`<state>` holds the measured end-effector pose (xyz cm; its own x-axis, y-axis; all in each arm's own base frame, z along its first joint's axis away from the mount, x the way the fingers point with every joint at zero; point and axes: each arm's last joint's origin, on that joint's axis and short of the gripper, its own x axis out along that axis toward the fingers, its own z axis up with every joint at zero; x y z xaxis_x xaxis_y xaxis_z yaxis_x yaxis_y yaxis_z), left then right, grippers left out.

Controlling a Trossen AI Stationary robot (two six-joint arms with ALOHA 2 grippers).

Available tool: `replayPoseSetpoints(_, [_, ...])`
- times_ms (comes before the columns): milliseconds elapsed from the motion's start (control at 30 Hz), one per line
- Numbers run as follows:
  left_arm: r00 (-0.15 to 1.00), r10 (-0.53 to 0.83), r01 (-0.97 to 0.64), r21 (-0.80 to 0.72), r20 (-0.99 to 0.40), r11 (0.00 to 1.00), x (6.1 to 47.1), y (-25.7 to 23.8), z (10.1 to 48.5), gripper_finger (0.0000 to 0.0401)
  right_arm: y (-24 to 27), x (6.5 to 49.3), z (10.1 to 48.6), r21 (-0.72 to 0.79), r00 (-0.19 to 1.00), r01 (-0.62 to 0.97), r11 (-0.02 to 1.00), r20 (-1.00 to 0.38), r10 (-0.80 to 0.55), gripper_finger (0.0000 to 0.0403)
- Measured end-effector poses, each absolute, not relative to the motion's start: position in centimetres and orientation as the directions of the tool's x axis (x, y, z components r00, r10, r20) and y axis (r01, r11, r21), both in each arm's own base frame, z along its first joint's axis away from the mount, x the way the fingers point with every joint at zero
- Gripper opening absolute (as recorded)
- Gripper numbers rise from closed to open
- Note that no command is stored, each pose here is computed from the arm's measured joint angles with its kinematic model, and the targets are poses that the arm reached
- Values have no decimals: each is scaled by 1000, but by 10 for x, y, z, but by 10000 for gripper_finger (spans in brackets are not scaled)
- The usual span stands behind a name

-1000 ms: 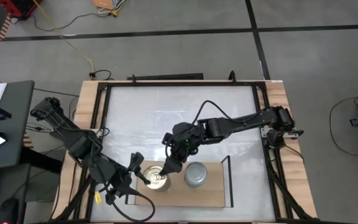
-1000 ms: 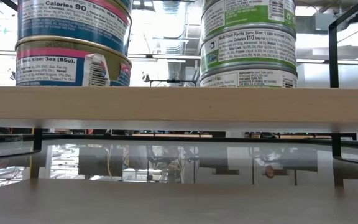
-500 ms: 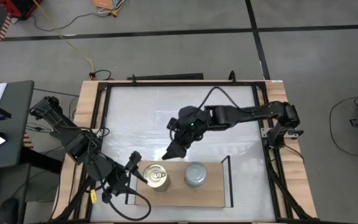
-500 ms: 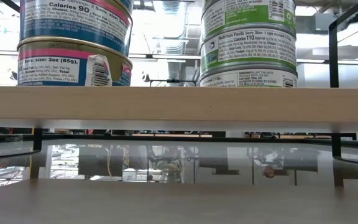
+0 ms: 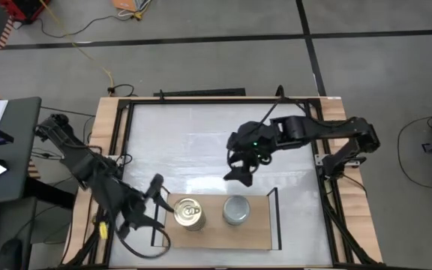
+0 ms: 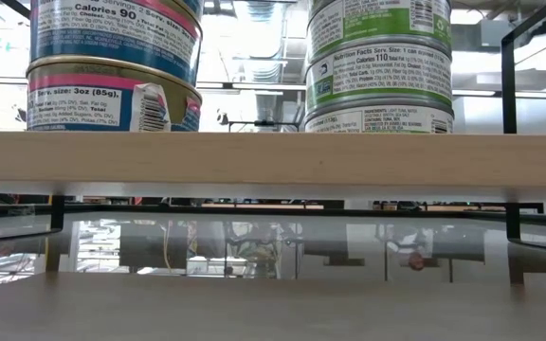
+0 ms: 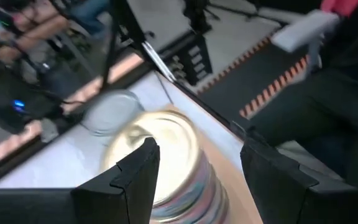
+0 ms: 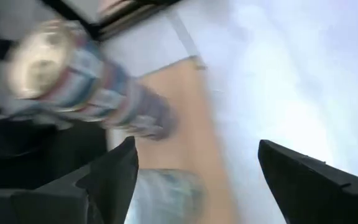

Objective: Stack canned seafood by type on shelf
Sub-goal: Return to Home Position

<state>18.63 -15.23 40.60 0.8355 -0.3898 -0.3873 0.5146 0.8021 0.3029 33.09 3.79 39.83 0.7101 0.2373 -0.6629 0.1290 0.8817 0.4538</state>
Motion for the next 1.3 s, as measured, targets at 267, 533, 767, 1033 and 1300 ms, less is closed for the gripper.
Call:
replayPoseSetpoints(267, [903, -329, 404, 288, -275, 868, 163, -119, 427, 215, 32, 298, 396, 248, 674, 255, 935, -739, 12, 346])
replayPoseSetpoints(533, [941, -215, 285, 269, -262, 920, 147, -87, 394, 215, 22, 255, 362, 169, 664, 374, 912, -735, -137, 346])
replayPoseSetpoints(767, [984, -151, 169, 219, -98, 961, 124, -60, 368, 215, 24, 227, 321, 197, 733, 365, 910, -663, -150, 345])
replayPoseSetpoints(1033, [999, -31, 38, 181, -41, 983, 112, -38, 330, 215, 28, 203, 284, 149, 786, 422, 894, -551, -280, 345])
replayPoseSetpoints(1300, [998, -57, 58, 140, -12, 988, 108, -33, 292, 215, 30, 187, 268, 128, 807, 504, 854, -424, -412, 346])
